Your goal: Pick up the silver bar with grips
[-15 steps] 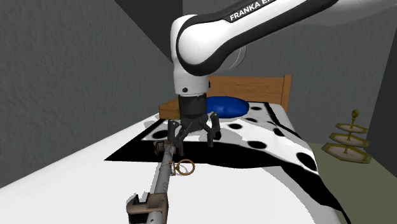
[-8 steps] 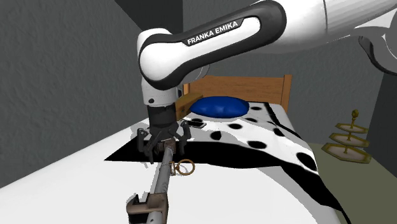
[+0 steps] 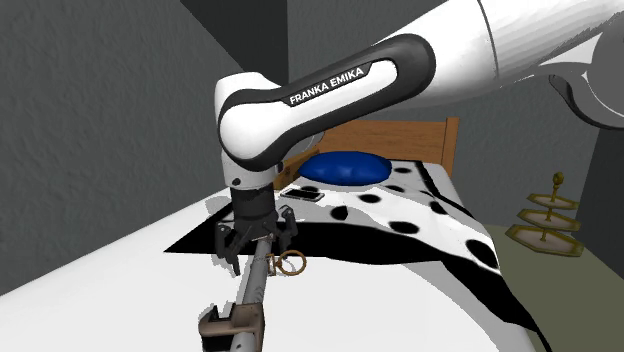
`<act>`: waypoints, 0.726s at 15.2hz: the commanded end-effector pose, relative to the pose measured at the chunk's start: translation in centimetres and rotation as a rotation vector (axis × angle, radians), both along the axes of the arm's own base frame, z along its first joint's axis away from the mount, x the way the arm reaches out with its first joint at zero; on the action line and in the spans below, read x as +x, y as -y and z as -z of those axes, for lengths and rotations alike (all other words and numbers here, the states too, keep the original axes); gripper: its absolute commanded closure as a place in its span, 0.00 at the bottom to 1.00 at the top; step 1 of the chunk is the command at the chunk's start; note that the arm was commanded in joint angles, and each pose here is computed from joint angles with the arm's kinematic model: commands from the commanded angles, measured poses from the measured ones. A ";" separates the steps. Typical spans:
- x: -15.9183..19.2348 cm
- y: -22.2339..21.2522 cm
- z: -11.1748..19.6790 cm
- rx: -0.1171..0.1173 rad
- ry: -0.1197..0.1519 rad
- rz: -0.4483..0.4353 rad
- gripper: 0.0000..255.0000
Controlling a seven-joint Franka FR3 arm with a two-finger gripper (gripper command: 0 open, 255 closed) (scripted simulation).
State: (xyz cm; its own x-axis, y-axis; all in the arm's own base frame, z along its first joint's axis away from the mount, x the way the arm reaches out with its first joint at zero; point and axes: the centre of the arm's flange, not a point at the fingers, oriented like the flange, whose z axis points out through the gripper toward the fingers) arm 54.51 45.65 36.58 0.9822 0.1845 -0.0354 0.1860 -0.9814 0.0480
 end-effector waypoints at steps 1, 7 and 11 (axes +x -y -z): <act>0.0 -0.1 0.4 0.000 0.000 0.000 0.00; 0.0 -0.2 0.4 0.001 0.000 0.000 1.00; 0.0 -0.1 0.4 0.000 0.000 0.000 1.00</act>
